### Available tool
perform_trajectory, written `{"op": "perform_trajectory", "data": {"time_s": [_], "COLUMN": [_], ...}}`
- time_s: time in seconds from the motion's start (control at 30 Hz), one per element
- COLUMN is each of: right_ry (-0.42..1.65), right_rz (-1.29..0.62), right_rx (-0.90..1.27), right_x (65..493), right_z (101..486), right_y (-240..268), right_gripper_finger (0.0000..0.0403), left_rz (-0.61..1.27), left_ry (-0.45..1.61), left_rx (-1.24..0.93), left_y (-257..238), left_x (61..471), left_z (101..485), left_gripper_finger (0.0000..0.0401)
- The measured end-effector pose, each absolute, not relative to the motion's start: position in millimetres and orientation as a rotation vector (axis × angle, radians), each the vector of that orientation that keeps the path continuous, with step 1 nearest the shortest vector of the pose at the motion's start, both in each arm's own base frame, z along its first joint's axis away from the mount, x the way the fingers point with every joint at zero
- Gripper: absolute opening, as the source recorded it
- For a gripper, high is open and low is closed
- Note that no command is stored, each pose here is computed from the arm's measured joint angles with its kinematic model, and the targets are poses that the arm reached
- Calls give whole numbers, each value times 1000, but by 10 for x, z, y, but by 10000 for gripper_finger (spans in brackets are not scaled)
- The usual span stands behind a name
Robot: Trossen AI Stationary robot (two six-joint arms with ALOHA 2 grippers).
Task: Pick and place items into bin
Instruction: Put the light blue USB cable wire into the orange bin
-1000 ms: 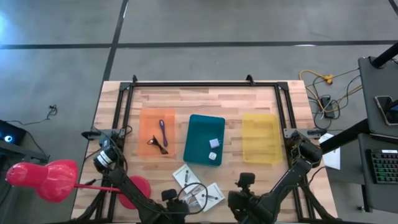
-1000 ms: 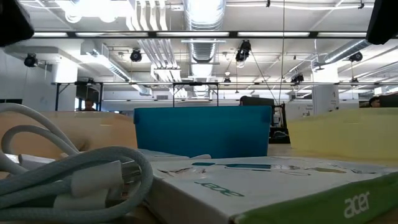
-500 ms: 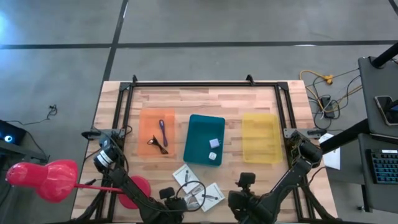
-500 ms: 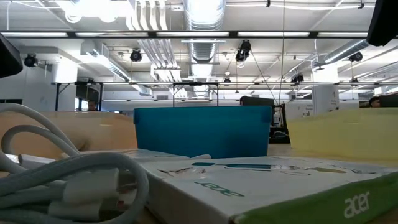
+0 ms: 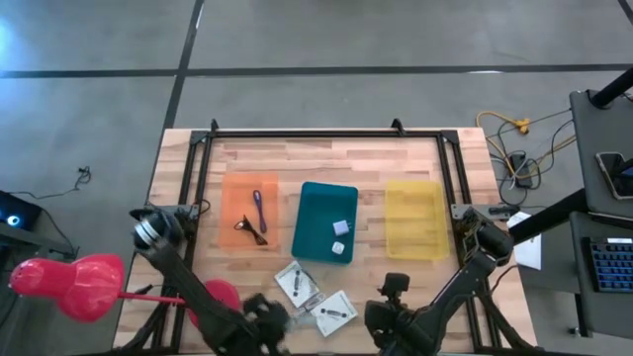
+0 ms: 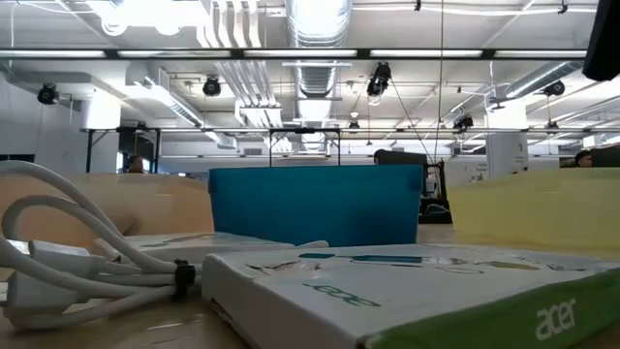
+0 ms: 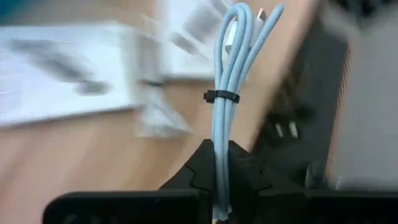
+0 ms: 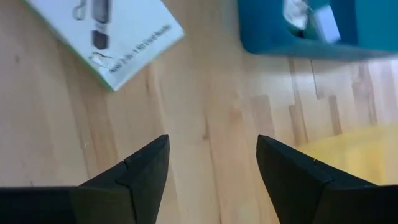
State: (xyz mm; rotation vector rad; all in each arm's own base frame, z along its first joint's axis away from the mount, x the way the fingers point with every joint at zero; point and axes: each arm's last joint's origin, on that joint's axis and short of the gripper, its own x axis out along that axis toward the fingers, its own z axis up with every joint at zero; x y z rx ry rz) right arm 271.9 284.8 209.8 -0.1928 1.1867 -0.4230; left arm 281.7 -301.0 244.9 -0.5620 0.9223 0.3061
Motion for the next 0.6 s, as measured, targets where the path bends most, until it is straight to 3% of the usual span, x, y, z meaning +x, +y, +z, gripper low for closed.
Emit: {"op": "perform_trajectory", "data": {"time_s": [0.17, 0.33, 0.53, 0.6], "right_ry": [1197, 1152, 1086, 1086], "right_rz": [-556, -657, -722, -726], "right_rx": [-56, 73, 150, 142], "right_x": [2652, 2611, 2691, 2728], "right_z": [2184, 2310, 2385, 2387], "right_y": [2775, 2702, 2583, 2544], "right_gripper_finger": [224, 224, 224, 224], "left_rz": [720, 1016, 1295, 1255], "left_ry": [649, 521, 755, 812], "left_rx": [-851, -833, -846, -915], "left_y": [-2375, -1582, -703, -567], "left_x": [2411, 2208, 2078, 2053], "left_z": [3043, 3251, 2757, 2512], "left_gripper_finger": [6, 6, 13, 26]}}
